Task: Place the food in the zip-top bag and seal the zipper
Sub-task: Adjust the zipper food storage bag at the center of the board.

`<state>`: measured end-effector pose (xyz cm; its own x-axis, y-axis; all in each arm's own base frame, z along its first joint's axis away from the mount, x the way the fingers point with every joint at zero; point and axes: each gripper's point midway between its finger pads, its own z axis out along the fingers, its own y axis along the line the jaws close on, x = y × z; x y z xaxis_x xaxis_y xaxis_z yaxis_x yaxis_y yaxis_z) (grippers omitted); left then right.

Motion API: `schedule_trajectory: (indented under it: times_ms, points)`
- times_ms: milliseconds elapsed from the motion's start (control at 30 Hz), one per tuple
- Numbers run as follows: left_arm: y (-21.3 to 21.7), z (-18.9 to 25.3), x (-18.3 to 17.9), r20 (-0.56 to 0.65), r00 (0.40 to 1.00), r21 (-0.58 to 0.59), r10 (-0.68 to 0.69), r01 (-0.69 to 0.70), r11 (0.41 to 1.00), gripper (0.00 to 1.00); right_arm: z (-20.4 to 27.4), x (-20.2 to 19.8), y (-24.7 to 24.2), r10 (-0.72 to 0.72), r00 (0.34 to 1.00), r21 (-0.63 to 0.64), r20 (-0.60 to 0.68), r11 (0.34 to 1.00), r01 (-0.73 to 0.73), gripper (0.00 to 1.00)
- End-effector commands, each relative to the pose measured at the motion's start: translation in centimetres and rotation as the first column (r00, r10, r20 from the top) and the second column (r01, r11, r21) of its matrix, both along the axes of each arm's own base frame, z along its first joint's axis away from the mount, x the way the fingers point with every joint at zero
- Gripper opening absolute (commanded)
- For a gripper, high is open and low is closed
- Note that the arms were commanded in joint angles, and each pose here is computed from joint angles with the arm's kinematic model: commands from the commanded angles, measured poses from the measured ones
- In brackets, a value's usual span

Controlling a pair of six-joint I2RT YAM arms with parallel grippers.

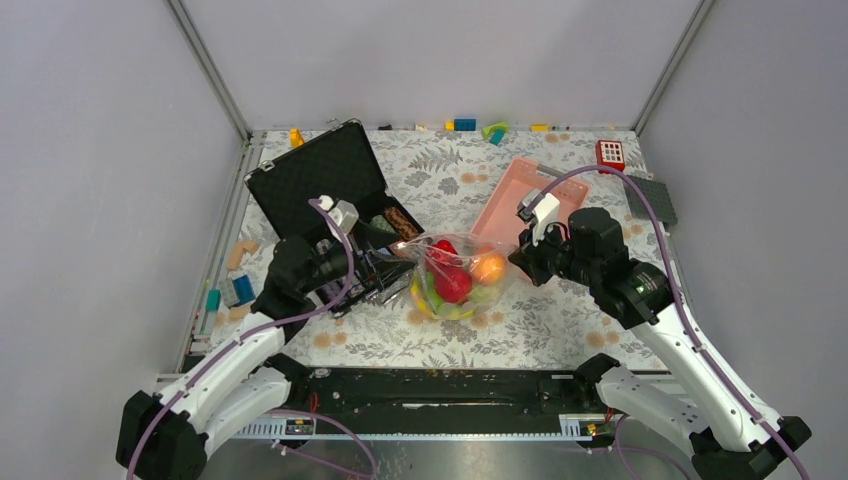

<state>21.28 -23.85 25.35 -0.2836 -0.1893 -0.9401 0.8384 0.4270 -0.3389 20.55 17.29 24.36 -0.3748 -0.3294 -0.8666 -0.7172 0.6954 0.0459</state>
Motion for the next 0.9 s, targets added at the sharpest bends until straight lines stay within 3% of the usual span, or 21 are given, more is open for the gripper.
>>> schedule_trajectory:
  times_ms: [0,167,333,500,700,867]
  points:
    - [-1.3,2.9,-1.3,0.15,0.979,-0.06,-0.138,0.148,0.987,0.79,0.7,0.4,-0.5,-0.037,0.999,0.005,0.02,0.999,0.037,0.0]
    - [-1.3,3.2,-0.6,0.187,0.975,-0.039,-0.121,0.131,0.991,0.57,0.9,0.3,-0.2,-0.026,1.0,0.018,0.016,0.999,0.026,0.0]
    - [-1.0,3.1,-0.1,0.209,0.974,-0.039,-0.083,0.093,0.995,0.21,1.2,0.1,-0.2,-0.035,0.999,0.036,0.012,0.999,0.034,0.0]
    - [-0.7,2.8,0.0,0.205,0.977,-0.03,-0.06,0.067,0.997,0.01,1.5,-0.2,-0.1,-0.033,0.999,0.06,0.004,0.998,0.033,0.0]
    - [-0.3,4.0,-1.0,0.225,0.972,-0.041,-0.069,0.08,0.996,0.0,0.2,0.4,-1.7,-0.114,0.994,-0.016,0.0,0.993,0.114,0.0]
    - [1.0,4.6,-1.1,0.251,0.968,-0.058,0.017,-0.002,0.998,0.0,-0.2,2.2,-6.5,-0.325,0.943,-0.179,0.075,0.926,0.334,0.02]
